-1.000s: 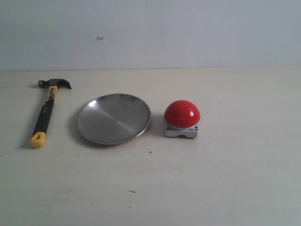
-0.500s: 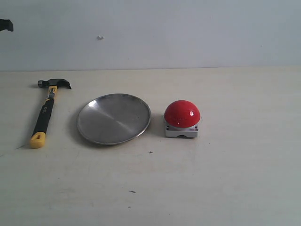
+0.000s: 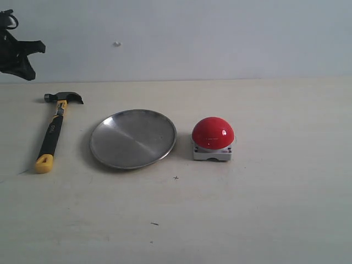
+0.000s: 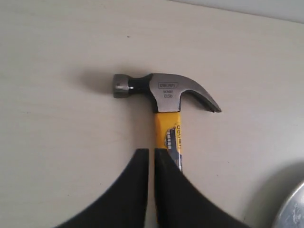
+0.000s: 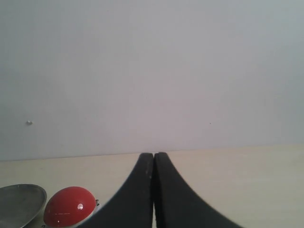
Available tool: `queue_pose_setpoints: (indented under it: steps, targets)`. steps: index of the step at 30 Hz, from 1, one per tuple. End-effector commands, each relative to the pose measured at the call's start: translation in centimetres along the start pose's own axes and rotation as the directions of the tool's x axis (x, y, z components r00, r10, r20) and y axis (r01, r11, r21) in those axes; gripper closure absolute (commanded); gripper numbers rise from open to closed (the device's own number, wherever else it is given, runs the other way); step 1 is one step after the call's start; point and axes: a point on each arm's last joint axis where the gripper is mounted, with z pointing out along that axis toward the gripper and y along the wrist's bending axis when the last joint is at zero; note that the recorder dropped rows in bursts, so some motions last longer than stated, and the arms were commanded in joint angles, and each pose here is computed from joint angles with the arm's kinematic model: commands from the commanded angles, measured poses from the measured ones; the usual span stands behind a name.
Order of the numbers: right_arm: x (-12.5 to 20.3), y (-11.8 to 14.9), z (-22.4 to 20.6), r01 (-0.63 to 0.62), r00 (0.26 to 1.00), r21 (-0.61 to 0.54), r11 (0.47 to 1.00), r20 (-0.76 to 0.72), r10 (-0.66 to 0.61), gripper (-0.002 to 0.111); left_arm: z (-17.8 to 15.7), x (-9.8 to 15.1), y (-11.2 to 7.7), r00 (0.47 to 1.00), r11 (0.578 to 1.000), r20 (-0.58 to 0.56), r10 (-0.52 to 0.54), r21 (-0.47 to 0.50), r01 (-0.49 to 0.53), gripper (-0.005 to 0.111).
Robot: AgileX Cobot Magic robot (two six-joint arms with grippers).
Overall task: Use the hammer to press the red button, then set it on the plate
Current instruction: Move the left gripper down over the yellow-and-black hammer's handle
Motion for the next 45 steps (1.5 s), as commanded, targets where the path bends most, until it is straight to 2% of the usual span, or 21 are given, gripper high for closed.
queue_pose_setpoints:
  steps: [1,4,8,13,21,25,30,45]
  targets:
    - [0.1,0.0,0.0,0.008,1.000,0.005,1.000,0.001,-0.008,0.108,0.8,0.2,-2.0,0.999,0.999,-0.024,0.037,0.012,-0.037,0.076]
    - [0.1,0.0,0.0,0.008,1.000,0.005,1.000,0.001,-0.008,0.108,1.1,0.4,-3.2,0.998,0.998,-0.031,0.062,0.001,-0.062,0.063]
    - [0.1,0.0,0.0,0.008,1.000,0.005,1.000,0.001,-0.008,0.108,1.4,0.3,-3.7,0.995,0.994,-0.018,0.100,-0.045,-0.101,0.063]
    - [0.1,0.0,0.0,0.008,1.000,0.005,1.000,0.001,-0.008,0.108,1.4,-0.3,-4.0,0.994,0.996,0.052,0.093,-0.023,-0.092,0.063]
    - [0.1,0.0,0.0,0.008,1.000,0.005,1.000,0.001,-0.008,0.108,1.5,0.3,-4.8,0.997,0.996,-0.004,0.083,0.024,-0.083,0.064]
    - [0.1,0.0,0.0,0.008,1.000,0.005,1.000,0.001,-0.008,0.108,2.4,0.5,-4.3,0.999,0.999,-0.020,0.050,-0.014,-0.051,0.063]
    - [0.1,0.0,0.0,0.008,1.000,0.005,1.000,0.005,-0.008,0.108,4.4,1.0,-3.5,0.998,0.999,-0.052,0.026,-0.046,-0.029,0.054]
    - [0.1,0.0,0.0,0.008,1.000,0.005,1.000,0.005,-0.008,0.108,7.6,1.6,-2.5,0.999,0.997,-0.049,0.004,-0.076,-0.008,0.054]
